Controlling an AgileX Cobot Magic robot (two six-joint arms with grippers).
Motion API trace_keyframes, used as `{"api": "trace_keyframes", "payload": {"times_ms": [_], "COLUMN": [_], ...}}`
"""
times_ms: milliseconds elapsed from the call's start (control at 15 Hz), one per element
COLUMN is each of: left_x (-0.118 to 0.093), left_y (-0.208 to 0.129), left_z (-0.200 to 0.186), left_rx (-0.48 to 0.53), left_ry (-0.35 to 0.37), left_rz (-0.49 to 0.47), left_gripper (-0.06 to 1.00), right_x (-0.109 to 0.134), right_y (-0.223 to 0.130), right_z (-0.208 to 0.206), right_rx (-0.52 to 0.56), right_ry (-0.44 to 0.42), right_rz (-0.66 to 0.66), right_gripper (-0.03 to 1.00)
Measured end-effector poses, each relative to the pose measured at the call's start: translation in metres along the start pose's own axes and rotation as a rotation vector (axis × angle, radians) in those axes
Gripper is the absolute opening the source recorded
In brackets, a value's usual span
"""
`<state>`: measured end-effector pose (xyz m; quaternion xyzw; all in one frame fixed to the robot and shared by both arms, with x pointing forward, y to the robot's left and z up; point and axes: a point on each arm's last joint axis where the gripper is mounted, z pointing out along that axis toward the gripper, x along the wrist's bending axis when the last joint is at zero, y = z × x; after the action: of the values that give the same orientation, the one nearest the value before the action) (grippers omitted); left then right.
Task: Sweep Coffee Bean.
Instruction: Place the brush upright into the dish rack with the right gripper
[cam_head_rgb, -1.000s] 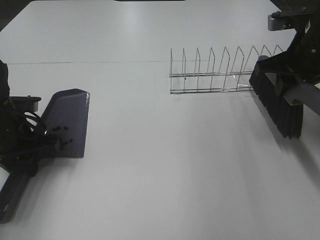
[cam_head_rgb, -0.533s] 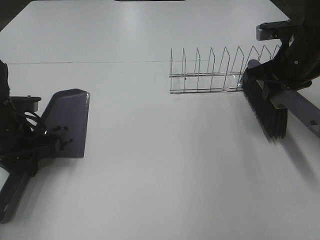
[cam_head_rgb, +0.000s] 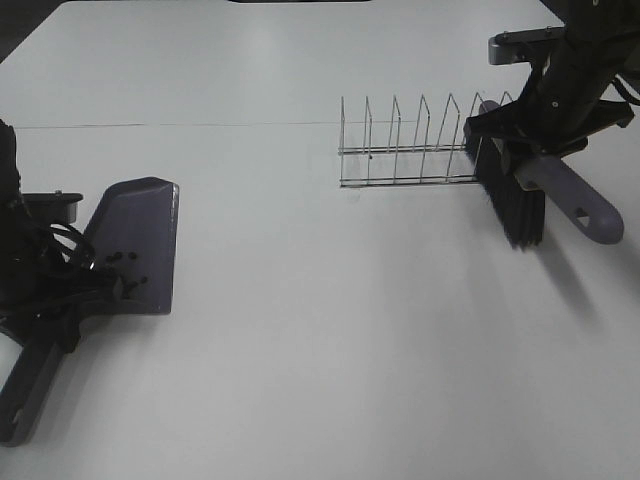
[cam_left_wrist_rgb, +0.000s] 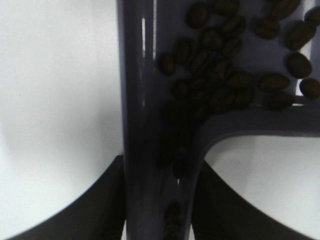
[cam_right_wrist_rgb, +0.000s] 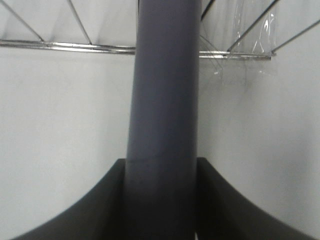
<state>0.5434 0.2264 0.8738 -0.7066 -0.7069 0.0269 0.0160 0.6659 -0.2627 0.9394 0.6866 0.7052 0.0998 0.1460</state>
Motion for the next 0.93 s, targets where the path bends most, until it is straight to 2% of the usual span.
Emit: {"api": "trace_keyframes", "payload": {"times_ms": [133, 400, 933], "left_x": [0.000, 0.000, 0.000], "left_y": [0.000, 0.000, 0.000], "left_z": [0.000, 0.000, 0.000], "left_rx": [0.000, 0.000, 0.000], "left_ry": [-0.001, -0.001, -0.001], "left_rz": [-0.001, -0.001, -0.001], "left_gripper": [0.33, 0.33, 0.33], "right_x": [0.002, 0.003, 0.003], "right_y": [0.020, 0.029, 0.030], "right_z": [0.011, 0.017, 0.009], "right_rx": [0.002, -0.007, -0.010], "right_ry": [-0.008, -0.006, -0.007], "right_rz": [0.059, 0.128, 0.134], "right_gripper": [0.31, 0.31, 0.31]}}
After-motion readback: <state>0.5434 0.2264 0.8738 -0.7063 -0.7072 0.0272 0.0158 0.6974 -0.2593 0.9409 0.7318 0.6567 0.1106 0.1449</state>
